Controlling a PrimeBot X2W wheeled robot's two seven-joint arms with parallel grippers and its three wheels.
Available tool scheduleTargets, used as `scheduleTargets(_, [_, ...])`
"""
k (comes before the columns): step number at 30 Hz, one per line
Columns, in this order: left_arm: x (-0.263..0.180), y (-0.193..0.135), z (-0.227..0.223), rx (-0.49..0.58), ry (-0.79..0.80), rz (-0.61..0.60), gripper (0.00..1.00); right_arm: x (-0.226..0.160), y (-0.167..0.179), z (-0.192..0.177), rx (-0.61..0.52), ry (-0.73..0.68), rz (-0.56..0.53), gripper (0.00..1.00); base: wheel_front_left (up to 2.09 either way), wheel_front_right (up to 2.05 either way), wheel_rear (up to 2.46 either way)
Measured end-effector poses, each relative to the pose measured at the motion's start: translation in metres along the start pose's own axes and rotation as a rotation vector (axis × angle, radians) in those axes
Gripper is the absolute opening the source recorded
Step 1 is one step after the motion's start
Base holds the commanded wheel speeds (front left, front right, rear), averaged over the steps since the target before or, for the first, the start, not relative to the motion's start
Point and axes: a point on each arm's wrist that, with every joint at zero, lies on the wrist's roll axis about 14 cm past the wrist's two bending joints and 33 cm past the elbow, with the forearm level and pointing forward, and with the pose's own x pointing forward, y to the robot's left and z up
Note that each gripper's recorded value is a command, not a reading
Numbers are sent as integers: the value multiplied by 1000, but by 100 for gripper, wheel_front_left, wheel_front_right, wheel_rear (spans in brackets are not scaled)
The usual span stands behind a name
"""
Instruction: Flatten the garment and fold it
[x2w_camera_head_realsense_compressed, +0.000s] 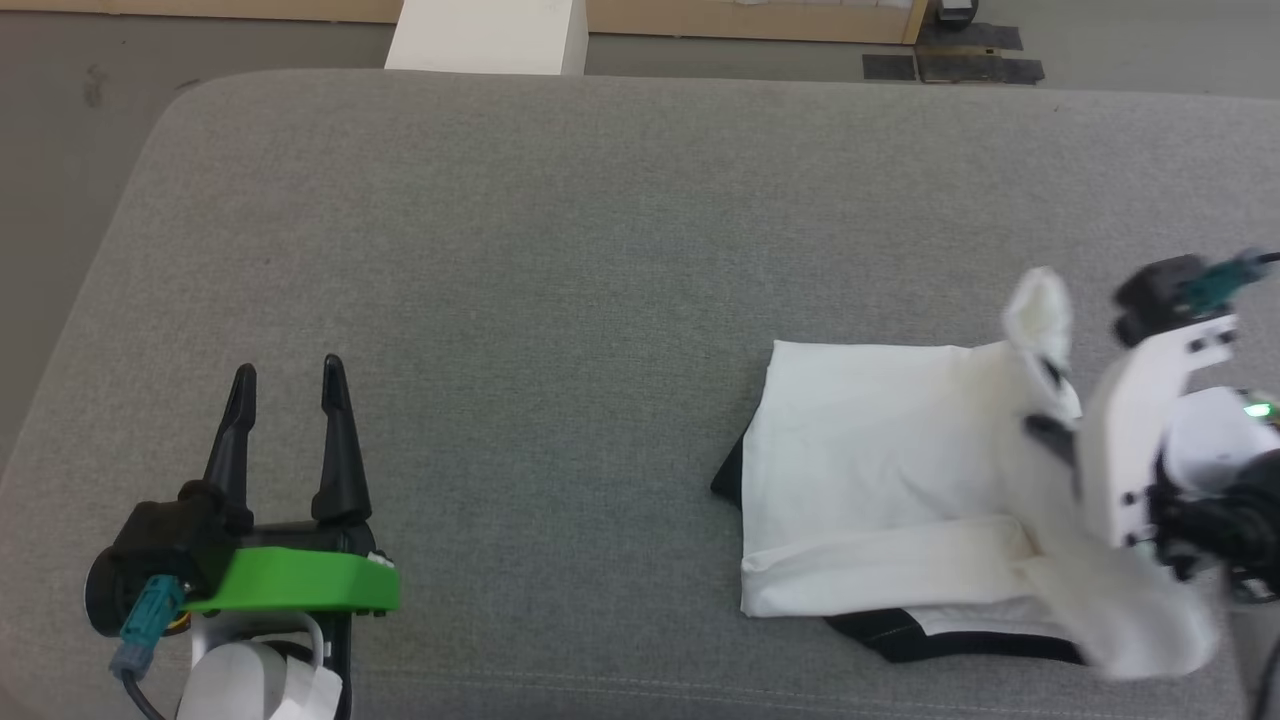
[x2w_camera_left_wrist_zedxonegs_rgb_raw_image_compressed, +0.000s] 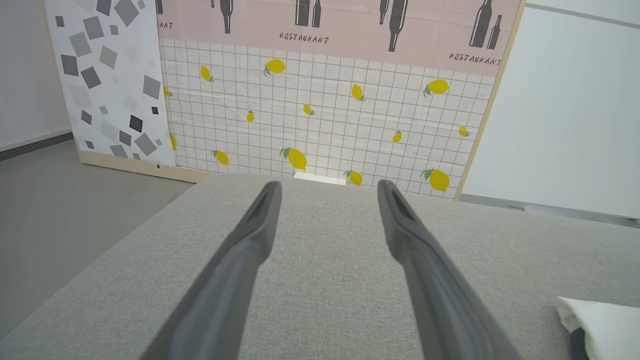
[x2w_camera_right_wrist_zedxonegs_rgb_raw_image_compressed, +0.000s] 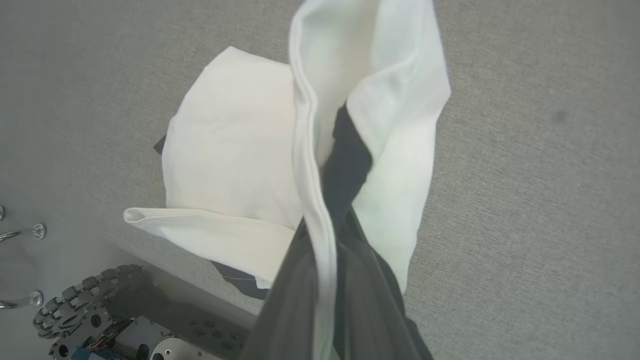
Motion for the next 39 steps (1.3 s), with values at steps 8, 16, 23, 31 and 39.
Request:
scheduleTargets(8, [-4,5,-8,-19,25,18,100,52,73,-10,36,43,168,0,0,0,0])
scheduleTargets(16, [-9,16,-17,-13,56,52,100,93,94,-24,78,84,191,0,0,0,0])
scheduleTargets(23, [-11,19,-21,-15,71,69,100,112,100,-32,84,95,192,62,0,0,0])
scheduleTargets(31, [-9,11,-18,-29,59,48,100,82,136,20,58,-110,315,100,0,0,0])
scheduleTargets(39, [-3,-5,-9,-39,28,-4,100,24,57,61,101,-386,118,100,0,0,0])
